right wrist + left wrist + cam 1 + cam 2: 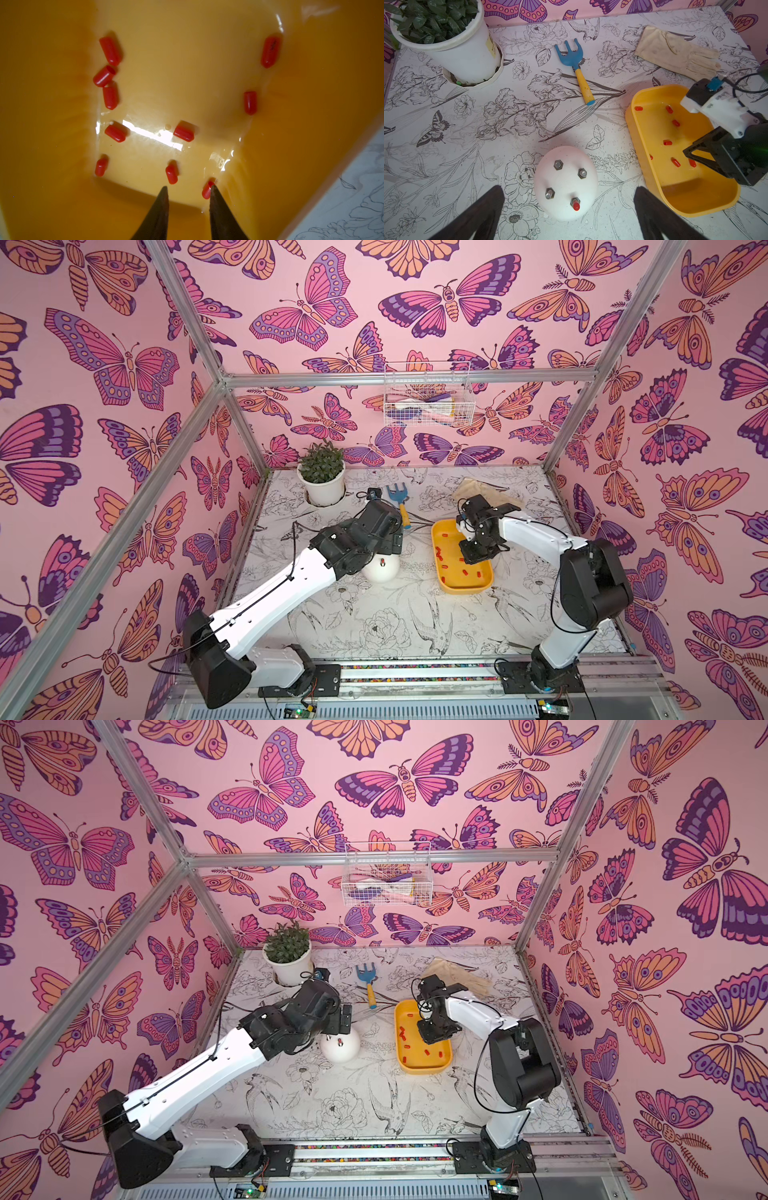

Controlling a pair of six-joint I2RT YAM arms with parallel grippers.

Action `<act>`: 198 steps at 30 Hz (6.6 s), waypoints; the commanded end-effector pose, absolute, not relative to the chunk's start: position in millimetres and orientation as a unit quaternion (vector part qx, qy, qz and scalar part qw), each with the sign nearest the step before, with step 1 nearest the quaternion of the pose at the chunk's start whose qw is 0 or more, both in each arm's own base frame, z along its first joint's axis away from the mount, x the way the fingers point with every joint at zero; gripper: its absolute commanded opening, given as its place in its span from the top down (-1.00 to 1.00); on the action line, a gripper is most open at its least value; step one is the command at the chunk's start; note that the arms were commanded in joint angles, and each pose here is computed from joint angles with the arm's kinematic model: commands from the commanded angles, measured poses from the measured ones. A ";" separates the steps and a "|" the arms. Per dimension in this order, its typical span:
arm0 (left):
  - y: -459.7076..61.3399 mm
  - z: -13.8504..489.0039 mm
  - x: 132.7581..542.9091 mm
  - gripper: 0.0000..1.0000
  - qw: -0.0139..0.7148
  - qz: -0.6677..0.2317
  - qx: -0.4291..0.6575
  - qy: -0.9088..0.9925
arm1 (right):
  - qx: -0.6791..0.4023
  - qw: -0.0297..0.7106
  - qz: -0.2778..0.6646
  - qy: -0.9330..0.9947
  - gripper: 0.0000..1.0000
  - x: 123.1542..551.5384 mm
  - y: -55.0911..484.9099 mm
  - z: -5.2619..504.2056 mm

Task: Cover the protruding screws with screw protection sleeves
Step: Pick up the screw protection sleeve from the storage box.

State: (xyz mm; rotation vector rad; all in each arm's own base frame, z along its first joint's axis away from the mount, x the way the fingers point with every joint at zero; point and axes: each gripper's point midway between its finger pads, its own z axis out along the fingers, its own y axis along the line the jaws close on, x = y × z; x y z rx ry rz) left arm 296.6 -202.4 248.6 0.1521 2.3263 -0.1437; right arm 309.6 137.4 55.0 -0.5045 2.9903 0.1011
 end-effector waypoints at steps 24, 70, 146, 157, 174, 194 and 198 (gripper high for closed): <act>-182.1 252.1 299.3 -1.00 0.394 -0.064 0.035 0.916 | -0.193 0.047 0.021 0.980 0.32 331.0 147.9 29.0; -171.1 254.1 294.1 -1.00 0.401 -0.073 0.017 0.913 | -0.166 0.039 0.025 0.985 0.74 335.8 151.6 21.3; -160.9 254.9 283.1 -1.00 0.406 -0.082 0.001 0.910 | -0.113 0.027 0.029 0.993 0.70 331.1 148.7 13.1; -159.5 256.0 282.3 -1.00 0.408 -0.083 -0.002 0.909 | -0.120 0.026 0.031 0.992 0.66 332.8 150.2 12.6; -163.9 253.4 283.0 -1.00 0.400 -0.088 0.000 0.912 | -0.123 0.040 0.037 0.991 0.80 336.3 152.4 21.6; -226.0 227.1 316.4 -1.00 0.330 -0.115 0.052 0.936 | -0.154 0.116 0.112 0.975 0.82 312.5 162.9 94.6; -243.4 225.1 325.2 -1.00 0.318 -0.131 0.061 0.937 | -0.165 0.126 0.133 0.969 0.82 305.2 166.7 110.6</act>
